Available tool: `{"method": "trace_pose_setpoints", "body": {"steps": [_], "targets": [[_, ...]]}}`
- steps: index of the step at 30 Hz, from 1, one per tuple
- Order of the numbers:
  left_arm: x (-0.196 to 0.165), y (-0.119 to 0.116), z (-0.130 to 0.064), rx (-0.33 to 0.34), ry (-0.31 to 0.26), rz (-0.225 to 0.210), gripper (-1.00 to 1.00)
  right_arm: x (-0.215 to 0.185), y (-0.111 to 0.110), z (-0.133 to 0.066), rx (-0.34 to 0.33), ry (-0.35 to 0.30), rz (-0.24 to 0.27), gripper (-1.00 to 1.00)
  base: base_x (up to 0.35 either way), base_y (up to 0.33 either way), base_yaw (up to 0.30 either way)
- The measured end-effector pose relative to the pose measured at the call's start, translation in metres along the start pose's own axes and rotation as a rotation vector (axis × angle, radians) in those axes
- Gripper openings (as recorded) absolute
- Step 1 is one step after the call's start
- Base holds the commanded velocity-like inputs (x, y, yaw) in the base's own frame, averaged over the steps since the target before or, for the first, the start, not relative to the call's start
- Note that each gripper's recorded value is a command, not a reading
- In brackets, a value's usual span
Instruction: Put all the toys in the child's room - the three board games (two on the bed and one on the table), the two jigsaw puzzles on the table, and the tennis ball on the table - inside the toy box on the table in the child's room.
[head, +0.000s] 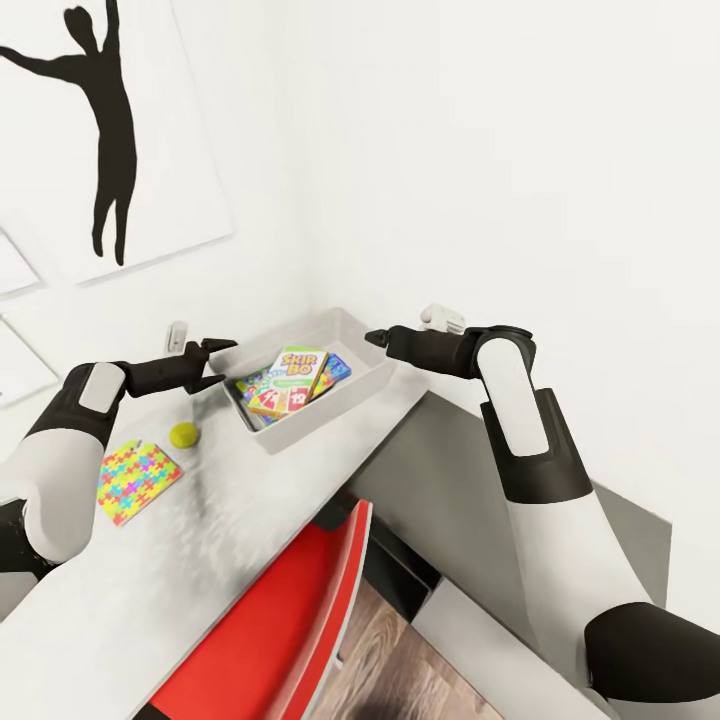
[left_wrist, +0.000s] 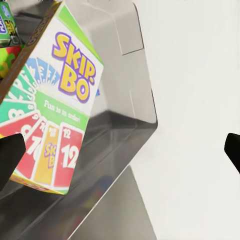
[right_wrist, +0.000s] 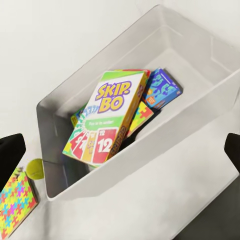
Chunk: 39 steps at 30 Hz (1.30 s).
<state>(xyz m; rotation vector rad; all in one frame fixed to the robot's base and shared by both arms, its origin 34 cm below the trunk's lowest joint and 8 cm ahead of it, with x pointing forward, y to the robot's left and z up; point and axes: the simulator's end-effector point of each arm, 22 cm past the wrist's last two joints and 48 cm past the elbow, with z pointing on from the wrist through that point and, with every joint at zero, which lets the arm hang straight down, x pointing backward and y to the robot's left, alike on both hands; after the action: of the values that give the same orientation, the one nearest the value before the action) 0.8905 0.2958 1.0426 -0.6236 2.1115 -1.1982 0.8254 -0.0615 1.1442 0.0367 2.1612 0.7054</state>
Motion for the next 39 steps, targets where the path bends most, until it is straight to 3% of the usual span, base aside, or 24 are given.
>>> {"method": "trace_pose_setpoints", "body": {"steps": [39], "targets": [[-0.01, -0.045, -0.023, 0.051, -0.028, 0.036, 1.0, -0.029, 0.025, -0.03, -0.019, -0.072, -0.017, 1.0, 0.0, 0.0, 0.0]]}}
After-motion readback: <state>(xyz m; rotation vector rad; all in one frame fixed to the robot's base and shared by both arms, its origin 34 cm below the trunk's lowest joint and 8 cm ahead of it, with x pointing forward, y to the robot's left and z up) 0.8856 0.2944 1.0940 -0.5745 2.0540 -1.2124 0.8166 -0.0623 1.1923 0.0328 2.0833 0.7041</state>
